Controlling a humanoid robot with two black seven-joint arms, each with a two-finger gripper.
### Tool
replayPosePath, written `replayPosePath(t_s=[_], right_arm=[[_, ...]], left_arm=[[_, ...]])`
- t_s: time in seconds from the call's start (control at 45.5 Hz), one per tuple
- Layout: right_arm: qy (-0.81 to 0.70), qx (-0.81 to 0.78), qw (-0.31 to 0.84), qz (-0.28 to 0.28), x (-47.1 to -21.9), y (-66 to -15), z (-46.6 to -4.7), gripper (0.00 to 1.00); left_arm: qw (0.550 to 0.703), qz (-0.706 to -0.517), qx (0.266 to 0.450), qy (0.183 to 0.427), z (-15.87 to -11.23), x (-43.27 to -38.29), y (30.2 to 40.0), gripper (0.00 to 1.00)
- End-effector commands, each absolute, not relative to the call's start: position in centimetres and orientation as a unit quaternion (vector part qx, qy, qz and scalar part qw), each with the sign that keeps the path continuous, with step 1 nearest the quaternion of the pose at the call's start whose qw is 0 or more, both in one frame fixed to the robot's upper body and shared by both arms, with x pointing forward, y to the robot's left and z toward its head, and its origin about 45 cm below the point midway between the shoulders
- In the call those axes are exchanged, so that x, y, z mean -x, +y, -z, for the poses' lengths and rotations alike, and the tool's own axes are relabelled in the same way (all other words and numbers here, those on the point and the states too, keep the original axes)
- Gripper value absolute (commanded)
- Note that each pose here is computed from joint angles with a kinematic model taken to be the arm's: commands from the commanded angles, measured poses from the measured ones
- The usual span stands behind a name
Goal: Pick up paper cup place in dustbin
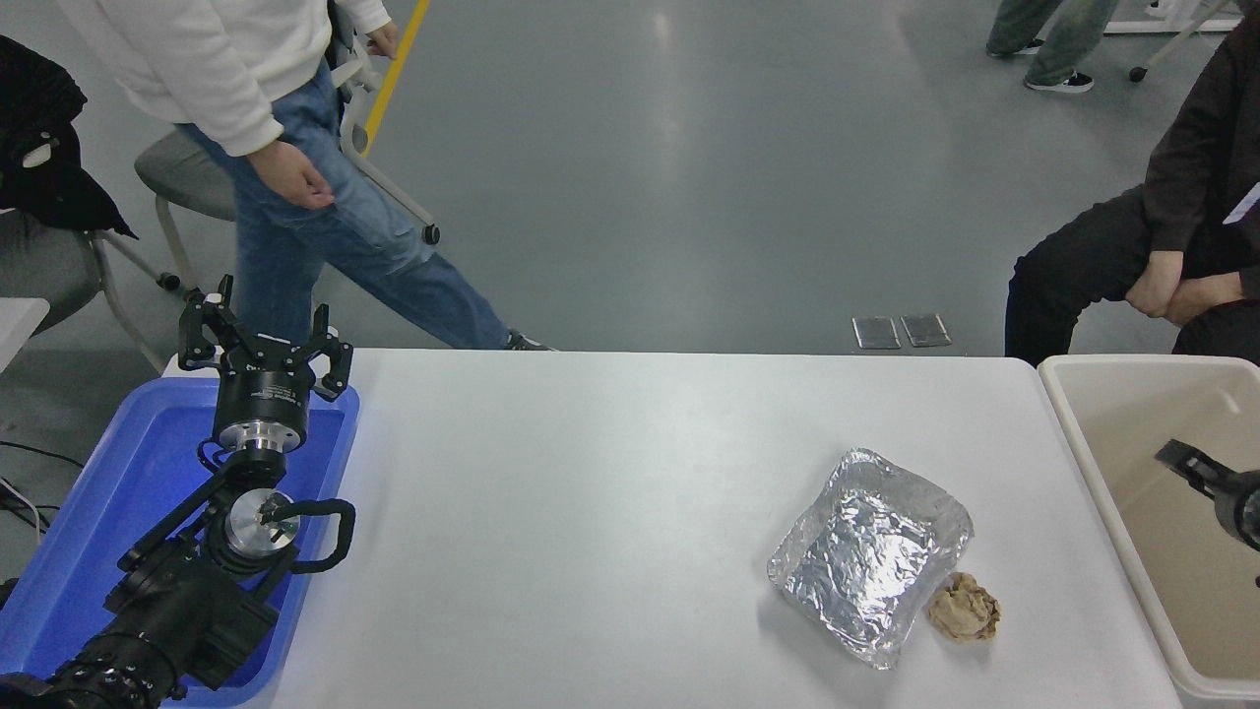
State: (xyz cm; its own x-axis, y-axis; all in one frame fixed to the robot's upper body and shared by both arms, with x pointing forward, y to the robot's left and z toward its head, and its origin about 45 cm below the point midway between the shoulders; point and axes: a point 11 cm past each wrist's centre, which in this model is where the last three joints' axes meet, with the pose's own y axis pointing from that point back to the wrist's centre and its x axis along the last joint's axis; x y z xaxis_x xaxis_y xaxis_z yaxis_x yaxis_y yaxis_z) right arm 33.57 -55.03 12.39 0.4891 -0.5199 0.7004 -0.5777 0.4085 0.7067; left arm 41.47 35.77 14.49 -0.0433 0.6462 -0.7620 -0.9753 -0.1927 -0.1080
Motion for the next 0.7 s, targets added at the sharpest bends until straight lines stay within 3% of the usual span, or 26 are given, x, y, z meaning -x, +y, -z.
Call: replayPosePath(t_s=[0.0, 0.33, 0.549, 0.681], right_arm=[[-0.469, -0.581, 0.662, -0.062, -35.9, -52.3, -15.4, 1.0], [-0.399, -0.621, 0.665, -0.118, -38.2, -47.8, -19.8, 1.0], [-0.322, -0.624, 0.687, -0.186, -39.7, -43.7, -25.7, 1.0], [-0.23, -0.635, 0.711, -0.199, -39.3, -39.6, -29.4, 1.0]], left_arm=[[0.593, -0.684, 0.358, 0.23, -14.55, -41.5, 35.74, 0.99], [0.593, -0.684, 0.358, 0.23, -14.55, -41.5, 35.74, 0.99], [0.593, -0.684, 0.358, 0.231, -14.52, -41.51, 35.67, 0.99], [0.593, -0.684, 0.358, 0.231, -14.52, -41.51, 35.66, 0.99]])
